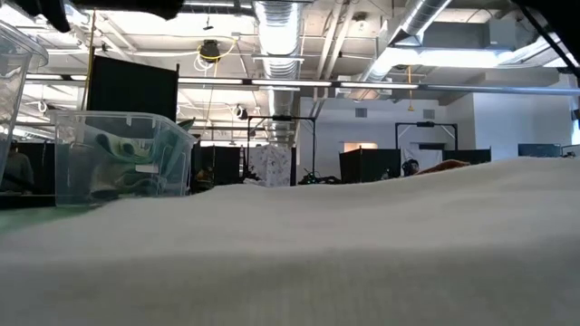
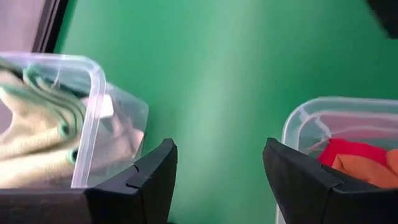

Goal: Sort towels by color in basket
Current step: Put the brown patterned towel into the bottom transparent bin

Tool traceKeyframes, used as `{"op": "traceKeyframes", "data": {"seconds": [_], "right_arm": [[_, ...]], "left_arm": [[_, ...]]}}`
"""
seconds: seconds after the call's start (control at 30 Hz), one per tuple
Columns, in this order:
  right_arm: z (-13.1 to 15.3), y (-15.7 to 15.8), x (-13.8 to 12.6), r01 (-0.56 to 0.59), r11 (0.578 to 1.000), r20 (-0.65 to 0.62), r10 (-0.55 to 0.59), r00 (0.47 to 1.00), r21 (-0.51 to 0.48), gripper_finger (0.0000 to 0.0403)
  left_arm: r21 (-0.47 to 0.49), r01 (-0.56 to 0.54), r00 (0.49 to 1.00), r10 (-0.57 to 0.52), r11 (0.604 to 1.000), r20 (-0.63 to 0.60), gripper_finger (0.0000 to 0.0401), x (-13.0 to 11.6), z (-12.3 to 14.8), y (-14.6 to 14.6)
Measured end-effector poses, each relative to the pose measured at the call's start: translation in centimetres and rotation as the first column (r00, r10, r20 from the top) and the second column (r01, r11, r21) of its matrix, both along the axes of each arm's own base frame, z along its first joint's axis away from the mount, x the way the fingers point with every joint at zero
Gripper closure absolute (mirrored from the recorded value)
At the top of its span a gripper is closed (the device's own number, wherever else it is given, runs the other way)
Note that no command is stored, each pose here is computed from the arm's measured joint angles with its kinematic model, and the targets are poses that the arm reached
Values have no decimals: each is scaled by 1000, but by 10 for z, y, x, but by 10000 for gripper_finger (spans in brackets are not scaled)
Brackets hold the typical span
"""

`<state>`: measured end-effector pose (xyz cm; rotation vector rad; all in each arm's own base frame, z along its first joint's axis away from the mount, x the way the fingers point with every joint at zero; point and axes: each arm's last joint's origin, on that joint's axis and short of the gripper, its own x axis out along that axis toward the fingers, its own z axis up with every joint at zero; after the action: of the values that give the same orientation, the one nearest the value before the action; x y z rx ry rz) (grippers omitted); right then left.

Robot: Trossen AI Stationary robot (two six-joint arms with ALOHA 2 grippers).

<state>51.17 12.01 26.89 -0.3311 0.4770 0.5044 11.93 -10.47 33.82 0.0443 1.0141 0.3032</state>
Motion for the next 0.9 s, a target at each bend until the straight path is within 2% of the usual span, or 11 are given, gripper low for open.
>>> {"op": "traceKeyframes", "data": {"seconds": [0.17,0.3,0.4,0.6,0.73,0.9], "right_arm": [[-6,3,-18,73,990,-183,-94,979,-120,124],[-10,6,-33,107,983,-322,-151,935,-152,124],[-10,12,-42,119,979,-388,-175,905,-164,124],[-7,25,-67,168,940,-469,-296,832,-296,124],[-2,24,-84,226,897,-519,-410,750,-381,124],[-9,15,-105,273,810,-595,-572,565,-519,124]], "left_arm": [[21,44,998,-45,999,49,175,4,2,-3],[50,68,994,-72,996,80,175,6,3,-4],[68,81,992,-87,994,87,175,7,3,-4],[108,81,989,-93,991,117,175,8,4,-4],[131,80,985,-99,988,143,175,9,5,-4],[150,112,972,-140,982,191,175,14,8,-8]]}}
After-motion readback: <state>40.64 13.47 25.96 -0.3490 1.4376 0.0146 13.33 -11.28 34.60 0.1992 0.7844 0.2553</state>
